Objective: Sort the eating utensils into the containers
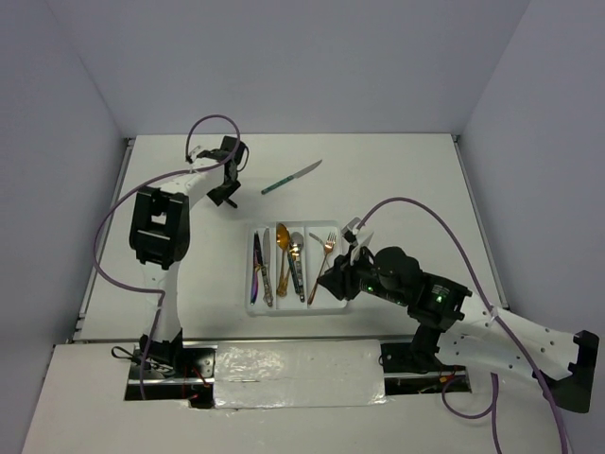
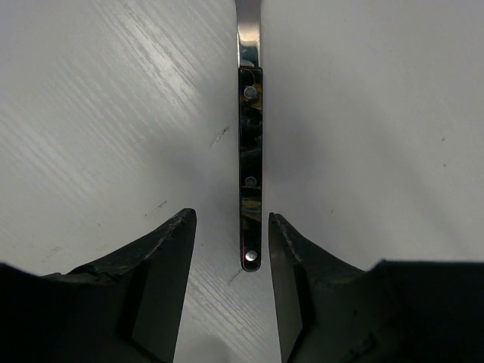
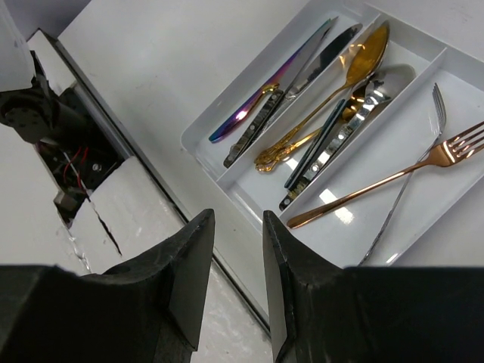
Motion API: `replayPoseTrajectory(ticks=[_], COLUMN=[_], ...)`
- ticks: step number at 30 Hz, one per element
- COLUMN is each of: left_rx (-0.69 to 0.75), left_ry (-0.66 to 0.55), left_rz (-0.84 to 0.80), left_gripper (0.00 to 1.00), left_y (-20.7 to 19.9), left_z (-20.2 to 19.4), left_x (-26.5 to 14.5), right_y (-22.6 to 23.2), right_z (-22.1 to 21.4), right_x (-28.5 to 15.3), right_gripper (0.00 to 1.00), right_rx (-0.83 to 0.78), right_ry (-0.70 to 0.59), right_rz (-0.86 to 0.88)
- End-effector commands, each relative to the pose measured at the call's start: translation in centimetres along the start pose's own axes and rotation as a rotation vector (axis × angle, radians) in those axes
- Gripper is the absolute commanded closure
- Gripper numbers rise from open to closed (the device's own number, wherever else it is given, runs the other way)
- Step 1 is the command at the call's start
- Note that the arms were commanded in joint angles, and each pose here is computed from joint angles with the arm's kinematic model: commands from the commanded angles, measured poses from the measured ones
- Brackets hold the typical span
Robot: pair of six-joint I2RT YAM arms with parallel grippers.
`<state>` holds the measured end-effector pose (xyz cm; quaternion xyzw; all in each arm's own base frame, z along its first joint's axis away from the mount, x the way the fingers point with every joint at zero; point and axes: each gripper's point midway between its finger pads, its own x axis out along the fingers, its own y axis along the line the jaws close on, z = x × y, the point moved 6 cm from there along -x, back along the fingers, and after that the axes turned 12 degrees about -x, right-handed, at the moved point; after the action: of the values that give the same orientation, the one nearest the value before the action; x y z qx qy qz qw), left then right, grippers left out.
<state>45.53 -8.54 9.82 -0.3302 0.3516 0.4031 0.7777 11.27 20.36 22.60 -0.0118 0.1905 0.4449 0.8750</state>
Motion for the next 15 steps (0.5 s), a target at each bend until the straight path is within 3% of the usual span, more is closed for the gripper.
replayPoseTrajectory(ticks=[1,15], left_rx=[-0.028,-0.040], left_ry=[0.003,0.012], left_rz=[-0.021,0.027], left_gripper=[0.44,0.44], left_y=[-0.5,0.0], left_z=[0.7,-0.4], left_x=[0.3,3.3], right_y=[0.4,0.9], right_z=[2.3,2.1], right_x=[-0.2,0.3], right_gripper=[0.60,0.60], right_rx=[-0.002,-0.024], right_ry=[-0.059,-0.030], right_rz=[-0.012,-0.018])
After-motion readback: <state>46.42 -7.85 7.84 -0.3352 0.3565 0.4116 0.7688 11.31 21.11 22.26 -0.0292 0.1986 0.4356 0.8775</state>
